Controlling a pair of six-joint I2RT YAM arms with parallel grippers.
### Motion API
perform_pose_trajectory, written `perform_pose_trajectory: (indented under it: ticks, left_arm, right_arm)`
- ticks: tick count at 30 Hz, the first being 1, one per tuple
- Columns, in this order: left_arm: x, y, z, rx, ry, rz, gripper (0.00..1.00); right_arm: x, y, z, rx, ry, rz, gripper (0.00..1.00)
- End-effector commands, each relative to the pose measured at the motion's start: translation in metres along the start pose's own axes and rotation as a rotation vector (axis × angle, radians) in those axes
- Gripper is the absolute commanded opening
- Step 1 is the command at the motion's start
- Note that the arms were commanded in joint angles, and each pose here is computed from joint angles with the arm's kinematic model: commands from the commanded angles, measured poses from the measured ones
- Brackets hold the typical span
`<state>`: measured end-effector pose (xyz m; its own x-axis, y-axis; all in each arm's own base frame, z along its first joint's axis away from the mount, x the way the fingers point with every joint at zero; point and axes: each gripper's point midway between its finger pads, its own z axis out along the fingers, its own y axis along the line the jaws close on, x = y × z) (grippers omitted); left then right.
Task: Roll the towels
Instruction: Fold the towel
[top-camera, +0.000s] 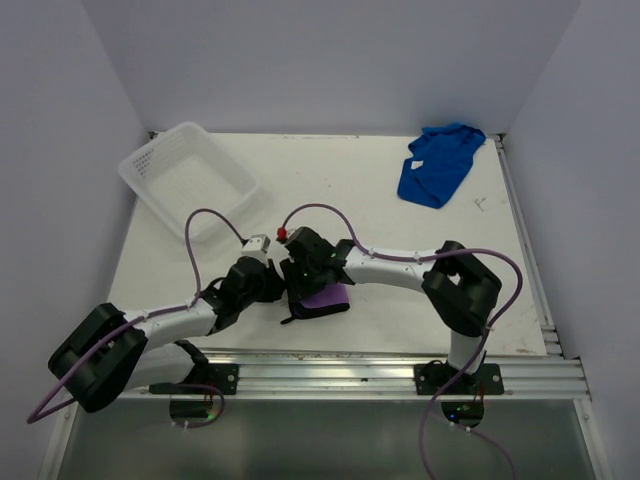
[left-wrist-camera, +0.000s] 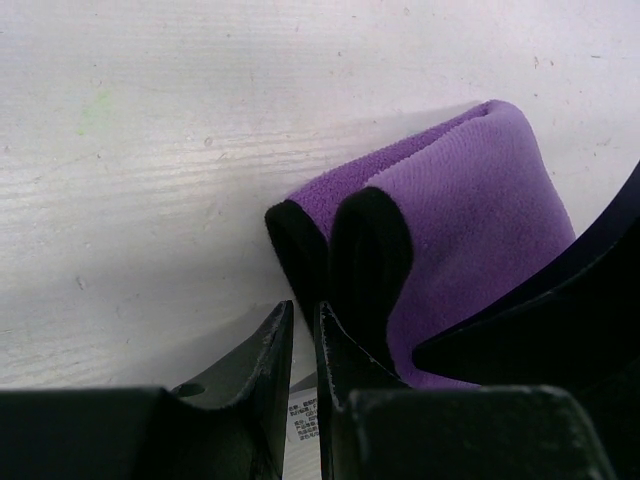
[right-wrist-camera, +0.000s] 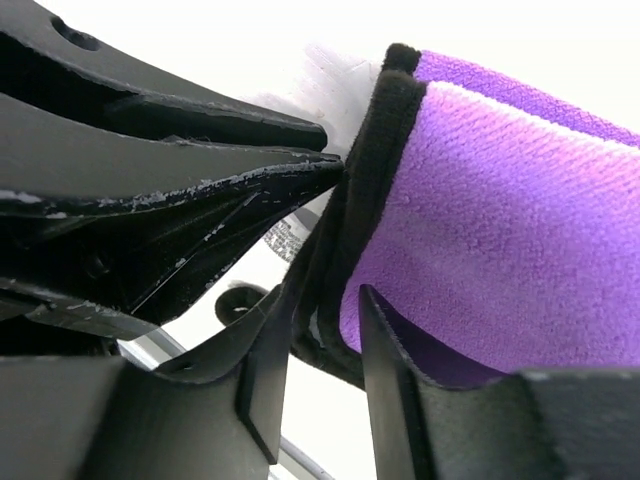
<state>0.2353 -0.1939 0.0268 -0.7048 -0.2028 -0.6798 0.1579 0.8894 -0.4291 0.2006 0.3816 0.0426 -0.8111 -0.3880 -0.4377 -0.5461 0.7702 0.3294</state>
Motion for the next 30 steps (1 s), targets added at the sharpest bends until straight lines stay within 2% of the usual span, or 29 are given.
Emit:
perform_pose_trajectory:
  ticks: [1,6,11,17,21,25,30]
  left_arm:
    - [-0.011,-0.004,-0.003,0.009,-0.045,0.015,0.18]
    - [-0.018,0.000,-0.007,-0.019,-0.063,0.029,0.18]
    - [-0.029,-0.003,-0.015,-0.020,-0.094,0.032,0.21]
    - [-0.058,-0.018,-0.027,0.000,-0.155,0.040,0.21]
    - [-0.082,-0.042,-0.035,0.062,-0.190,0.046,0.19]
    - [-0.094,-0.067,-0.036,0.161,-0.199,0.051,0.17]
    - [-0.086,-0.090,-0.024,0.253,-0.151,0.052,0.14]
  right_arm:
    - [-0.032,0.026,-0.029,-0.074,-0.103,-0.007,0.38]
    - [-0.040,0.011,-0.054,-0.001,-0.170,-0.008,0.36]
    - [-0.035,-0.025,-0.069,0.075,-0.218,0.041,0.24]
    - [-0.041,-0.068,-0.088,0.066,-0.269,0.164,0.14]
    - [-0.056,-0.083,-0.095,0.069,-0.302,0.174,0.13]
    - [-0.066,-0.089,-0.087,0.074,-0.290,0.176,0.13]
    - [-0.070,-0.090,-0.059,0.050,-0.255,0.194,0.12]
